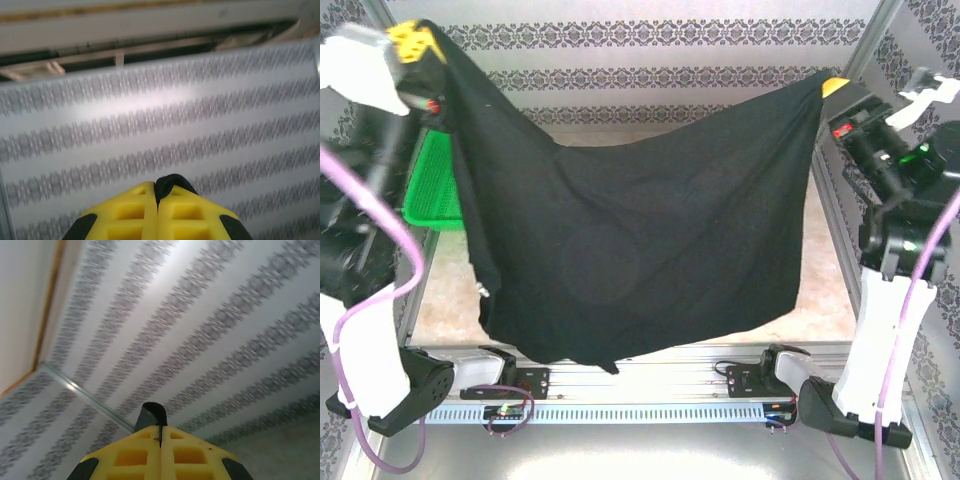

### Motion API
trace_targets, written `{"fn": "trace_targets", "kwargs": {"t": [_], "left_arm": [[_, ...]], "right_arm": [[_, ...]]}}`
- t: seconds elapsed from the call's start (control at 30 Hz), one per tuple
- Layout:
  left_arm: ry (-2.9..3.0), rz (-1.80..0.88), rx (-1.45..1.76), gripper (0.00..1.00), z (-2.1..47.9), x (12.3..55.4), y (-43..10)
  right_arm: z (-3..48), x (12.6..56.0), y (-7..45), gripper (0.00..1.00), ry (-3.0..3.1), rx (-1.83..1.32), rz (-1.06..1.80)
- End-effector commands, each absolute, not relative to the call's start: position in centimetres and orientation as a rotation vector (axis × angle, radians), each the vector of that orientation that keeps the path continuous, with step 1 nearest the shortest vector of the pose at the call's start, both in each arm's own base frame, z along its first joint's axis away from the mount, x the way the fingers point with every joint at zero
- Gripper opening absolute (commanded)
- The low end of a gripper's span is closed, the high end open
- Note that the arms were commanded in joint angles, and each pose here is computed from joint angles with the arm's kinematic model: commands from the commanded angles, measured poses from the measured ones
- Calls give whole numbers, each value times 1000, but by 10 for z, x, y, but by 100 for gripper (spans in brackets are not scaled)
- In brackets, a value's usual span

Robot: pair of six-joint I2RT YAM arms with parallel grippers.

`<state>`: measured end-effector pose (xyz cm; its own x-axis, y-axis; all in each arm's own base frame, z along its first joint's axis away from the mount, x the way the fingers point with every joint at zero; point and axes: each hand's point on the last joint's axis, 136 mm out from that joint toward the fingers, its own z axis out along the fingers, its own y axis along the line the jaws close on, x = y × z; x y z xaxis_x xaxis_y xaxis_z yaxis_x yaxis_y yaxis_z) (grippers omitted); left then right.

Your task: Fold and stack the t-shirts

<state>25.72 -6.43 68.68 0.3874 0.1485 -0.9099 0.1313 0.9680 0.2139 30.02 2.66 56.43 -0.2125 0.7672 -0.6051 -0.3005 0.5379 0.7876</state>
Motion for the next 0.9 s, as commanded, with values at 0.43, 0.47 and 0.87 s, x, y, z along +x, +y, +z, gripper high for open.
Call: {"fn": "trace_targets", "kwargs": {"t": [0.43,0.47,0.87], "left_arm": [[1720,57,-70,0,409,452,3],[1748,52,-84,0,393,462,4],[2002,43,-102,0,273,566,0]], "right_arm": [[282,485,-36,0,1947,682,815],[268,497,-37,0,1982,692,791],[191,622,-27,0,2141,663,745]]}}
